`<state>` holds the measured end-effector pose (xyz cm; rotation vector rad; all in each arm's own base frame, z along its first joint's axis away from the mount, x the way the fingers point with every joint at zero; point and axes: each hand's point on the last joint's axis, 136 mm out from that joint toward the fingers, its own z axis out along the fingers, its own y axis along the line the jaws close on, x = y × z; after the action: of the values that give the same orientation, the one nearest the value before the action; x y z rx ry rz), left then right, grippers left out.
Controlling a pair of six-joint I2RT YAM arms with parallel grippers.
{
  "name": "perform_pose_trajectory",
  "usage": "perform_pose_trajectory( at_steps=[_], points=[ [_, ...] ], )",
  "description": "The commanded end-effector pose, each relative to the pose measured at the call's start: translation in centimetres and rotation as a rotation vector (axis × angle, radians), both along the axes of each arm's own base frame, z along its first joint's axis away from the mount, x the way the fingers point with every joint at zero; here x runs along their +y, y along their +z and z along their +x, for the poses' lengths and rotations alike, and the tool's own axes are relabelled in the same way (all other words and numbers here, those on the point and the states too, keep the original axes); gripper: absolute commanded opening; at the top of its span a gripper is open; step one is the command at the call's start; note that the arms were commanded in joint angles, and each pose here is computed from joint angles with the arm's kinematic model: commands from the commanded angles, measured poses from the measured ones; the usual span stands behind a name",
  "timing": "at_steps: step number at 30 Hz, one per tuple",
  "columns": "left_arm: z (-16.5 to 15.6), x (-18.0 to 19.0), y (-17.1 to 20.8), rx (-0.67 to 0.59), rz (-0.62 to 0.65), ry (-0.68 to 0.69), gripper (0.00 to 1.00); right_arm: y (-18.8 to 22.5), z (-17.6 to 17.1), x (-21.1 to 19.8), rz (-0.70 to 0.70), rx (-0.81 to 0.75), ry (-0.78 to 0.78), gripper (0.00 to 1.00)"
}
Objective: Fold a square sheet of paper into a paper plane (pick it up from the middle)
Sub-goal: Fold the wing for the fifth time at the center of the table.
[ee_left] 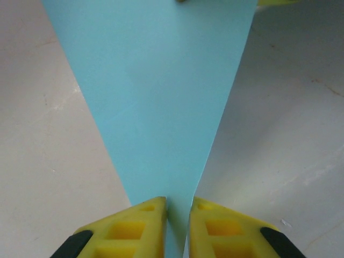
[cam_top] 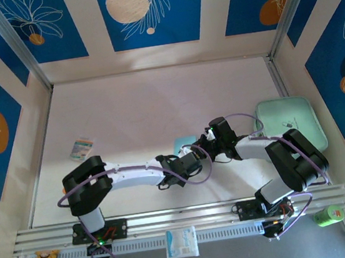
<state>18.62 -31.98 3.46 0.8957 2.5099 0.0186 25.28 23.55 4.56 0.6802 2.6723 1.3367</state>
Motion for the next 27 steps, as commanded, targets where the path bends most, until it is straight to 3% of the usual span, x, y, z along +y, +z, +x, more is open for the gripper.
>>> perform_pose_trajectory(
  at_steps=[1, 11, 23, 27],
  points=[
    [0.0, -0.1, 0.3, -0.019, 0.023, -0.002, 0.18, 1.2, 0.5, 0.3, 0.015, -0.017, -0.005, 0.03],
    [-0.1, -0.1, 0.2, -0.016, 0.012, 0.01, 0.12, 1.3, 0.3, 0.3, 0.014, -0.019, -0.001, 0.05],
    [0.1, 0.1, 0.1, -0.013, -0.021, 0.04, 0.0, 2.2, -0.5, -2.9, -0.098, -0.054, -0.04, 0.36],
    [-0.1, -0.3, -0.1, 0.013, -0.074, 0.015, 0.0, 2.9, -0.9, -4.5, -0.135, -0.072, -0.07, 0.38]
  ],
)
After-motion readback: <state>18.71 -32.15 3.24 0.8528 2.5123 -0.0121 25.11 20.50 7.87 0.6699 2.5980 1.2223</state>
